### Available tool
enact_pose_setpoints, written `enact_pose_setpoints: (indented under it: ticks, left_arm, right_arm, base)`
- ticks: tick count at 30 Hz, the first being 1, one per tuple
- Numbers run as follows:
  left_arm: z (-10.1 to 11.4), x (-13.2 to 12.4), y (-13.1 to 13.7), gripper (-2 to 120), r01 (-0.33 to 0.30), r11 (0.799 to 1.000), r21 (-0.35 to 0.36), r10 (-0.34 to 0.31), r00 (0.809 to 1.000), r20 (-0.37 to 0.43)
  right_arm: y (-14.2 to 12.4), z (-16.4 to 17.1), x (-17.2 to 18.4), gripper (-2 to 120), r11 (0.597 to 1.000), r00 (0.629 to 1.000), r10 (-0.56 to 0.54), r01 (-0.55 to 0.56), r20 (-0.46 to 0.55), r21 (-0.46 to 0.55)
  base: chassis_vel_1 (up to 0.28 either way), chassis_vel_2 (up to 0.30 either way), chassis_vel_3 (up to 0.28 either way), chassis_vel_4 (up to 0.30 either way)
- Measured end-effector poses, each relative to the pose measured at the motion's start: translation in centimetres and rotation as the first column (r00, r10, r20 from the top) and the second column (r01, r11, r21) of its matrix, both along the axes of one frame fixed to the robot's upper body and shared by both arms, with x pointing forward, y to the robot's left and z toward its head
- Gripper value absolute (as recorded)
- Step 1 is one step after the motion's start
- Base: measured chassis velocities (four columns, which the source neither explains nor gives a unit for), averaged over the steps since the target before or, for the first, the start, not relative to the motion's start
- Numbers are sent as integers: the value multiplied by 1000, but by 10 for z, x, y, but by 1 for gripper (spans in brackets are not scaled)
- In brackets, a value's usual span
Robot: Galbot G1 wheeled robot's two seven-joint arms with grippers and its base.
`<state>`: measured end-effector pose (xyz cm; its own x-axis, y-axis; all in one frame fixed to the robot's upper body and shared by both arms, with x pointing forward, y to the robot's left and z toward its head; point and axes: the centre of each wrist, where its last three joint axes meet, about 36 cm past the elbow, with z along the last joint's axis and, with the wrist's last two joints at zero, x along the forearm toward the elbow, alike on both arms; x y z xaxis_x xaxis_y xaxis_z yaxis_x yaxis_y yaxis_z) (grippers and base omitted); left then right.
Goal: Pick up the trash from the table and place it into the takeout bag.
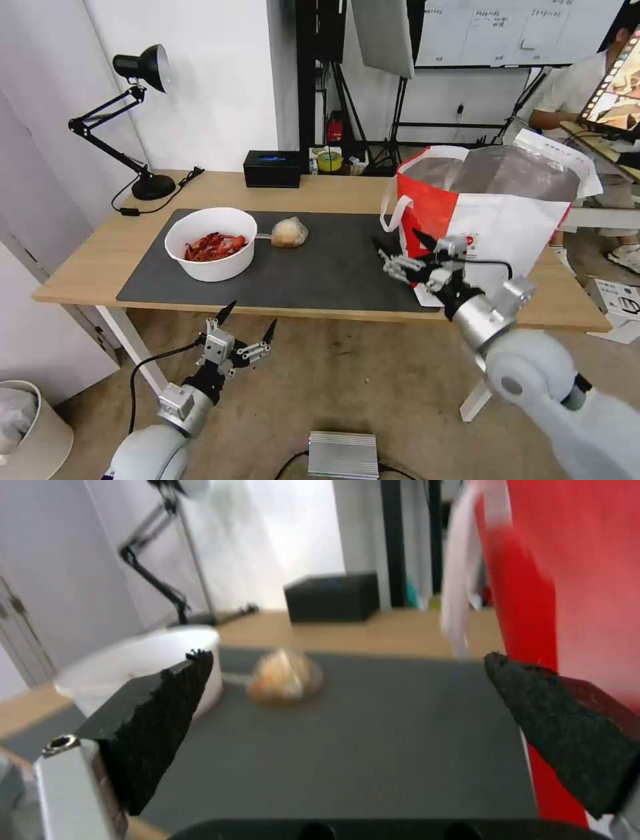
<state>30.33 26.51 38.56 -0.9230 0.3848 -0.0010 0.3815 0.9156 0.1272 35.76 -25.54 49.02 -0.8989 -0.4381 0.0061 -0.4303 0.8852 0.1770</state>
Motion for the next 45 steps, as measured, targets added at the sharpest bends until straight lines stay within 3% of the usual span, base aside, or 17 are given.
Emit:
enact_pose_setpoints:
  ticks: [10,16,36,45]
  left_arm:
    - [-4,-5,-2,100,-5,1000,-5,5,1000,-10]
    - [-5,-4,3,100,-13,1000,4,13,1000,-7]
    - [-12,-11,11,100,-22,1000,16,23,999,-26]
    - [-11,-13,13,100,-24,1000,19,24,999,-25]
  right_arm:
    - [13,-70,-59,100,998,998,-68,68,-10,-13]
    - [19,-94,-81,100,994,995,-103,103,-3,-22]
    - [29,-116,-101,100,988,988,-151,149,-35,-39]
    - [30,-112,-91,100,990,990,-140,140,-25,-28]
  base:
    - [0,0,0,0]
    - [0,0,0,0]
    - [0,0,0,0]
    - [0,0,0,0]
